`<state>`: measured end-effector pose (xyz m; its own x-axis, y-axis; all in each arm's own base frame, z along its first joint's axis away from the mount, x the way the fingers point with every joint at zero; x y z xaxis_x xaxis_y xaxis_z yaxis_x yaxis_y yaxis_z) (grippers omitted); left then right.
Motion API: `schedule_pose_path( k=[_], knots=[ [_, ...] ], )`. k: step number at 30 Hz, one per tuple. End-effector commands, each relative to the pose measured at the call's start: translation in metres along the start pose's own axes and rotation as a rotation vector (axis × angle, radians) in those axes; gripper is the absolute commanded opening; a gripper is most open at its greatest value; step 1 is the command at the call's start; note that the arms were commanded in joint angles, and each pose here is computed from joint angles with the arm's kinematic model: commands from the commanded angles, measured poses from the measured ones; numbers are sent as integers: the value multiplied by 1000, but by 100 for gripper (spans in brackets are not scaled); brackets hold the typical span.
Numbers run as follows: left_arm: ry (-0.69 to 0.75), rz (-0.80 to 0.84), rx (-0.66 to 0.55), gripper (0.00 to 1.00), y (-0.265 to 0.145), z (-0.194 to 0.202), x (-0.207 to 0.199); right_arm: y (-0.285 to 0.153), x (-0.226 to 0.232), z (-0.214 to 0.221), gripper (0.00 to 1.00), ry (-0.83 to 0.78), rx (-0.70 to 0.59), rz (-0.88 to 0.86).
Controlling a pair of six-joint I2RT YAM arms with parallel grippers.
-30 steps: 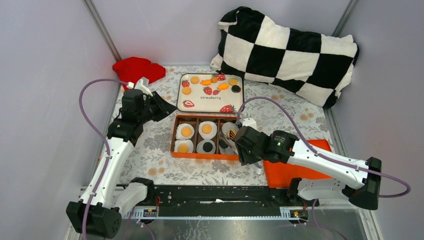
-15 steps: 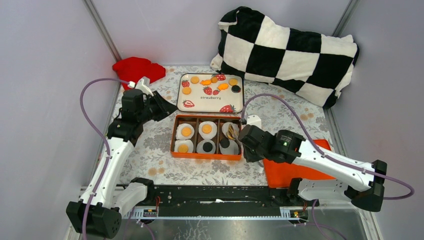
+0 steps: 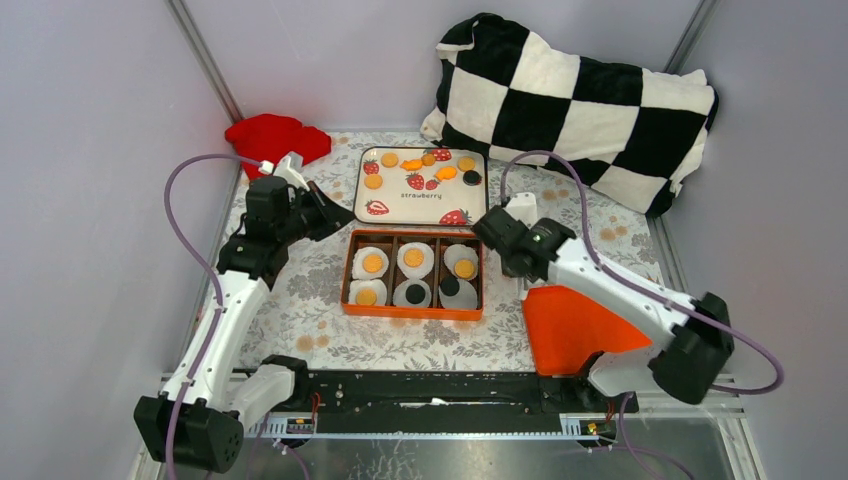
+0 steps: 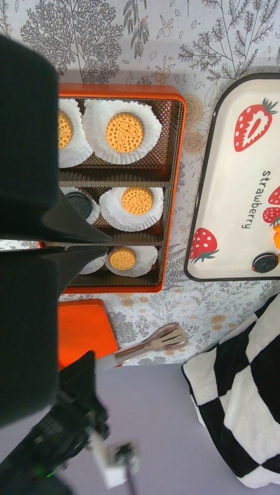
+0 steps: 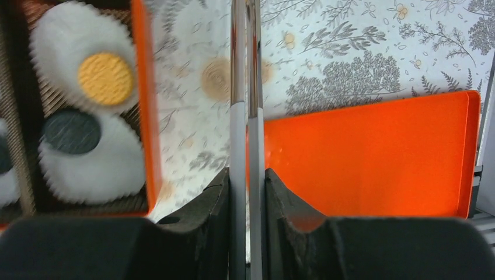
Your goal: Pack the cookies
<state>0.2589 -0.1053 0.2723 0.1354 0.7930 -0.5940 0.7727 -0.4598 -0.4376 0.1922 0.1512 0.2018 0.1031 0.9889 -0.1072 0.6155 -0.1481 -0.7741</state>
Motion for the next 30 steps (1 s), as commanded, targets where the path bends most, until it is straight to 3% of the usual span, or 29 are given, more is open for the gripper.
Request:
schedule_pose_path(
  k=[1,8,14,18,19,22,24,26,30],
  knots=[
    [21,5,-25,5,1,-3,2,54,2,-30,6,13,-10,37],
    [35,-21,-28,5,3,-1,8,128,14,-70,5,15,42,17],
    [19,-21,-8,6,14,2,13,185,38,-77,5,-47,68,-11],
    [21,-35,-1,6,18,3,16,225,33,-60,8,-40,214,23],
    [21,-36,0,7,19,3,17,232,31,-55,11,-43,246,41],
    [18,-39,4,7,22,4,19,244,27,-51,41,-51,259,76],
    [12,-40,10,7,25,5,20,244,26,-56,49,-49,237,85],
    [6,-39,16,7,27,6,21,242,26,-67,65,-47,210,92],
    [6,-15,19,8,26,6,17,222,23,-82,68,-26,158,68]
  ],
)
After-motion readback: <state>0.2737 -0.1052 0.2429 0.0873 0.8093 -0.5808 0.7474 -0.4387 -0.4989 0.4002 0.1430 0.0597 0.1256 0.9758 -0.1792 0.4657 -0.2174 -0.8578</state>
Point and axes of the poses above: each gripper's point midway between its finger pads, its own y axis out along the fingers, its own x axis along the line the jaws close on, z = x × y, the point moved 5 cm from there along -y, back along the fingers, and after that the axes turned 7 degrees about y, right-handed, at the moved point
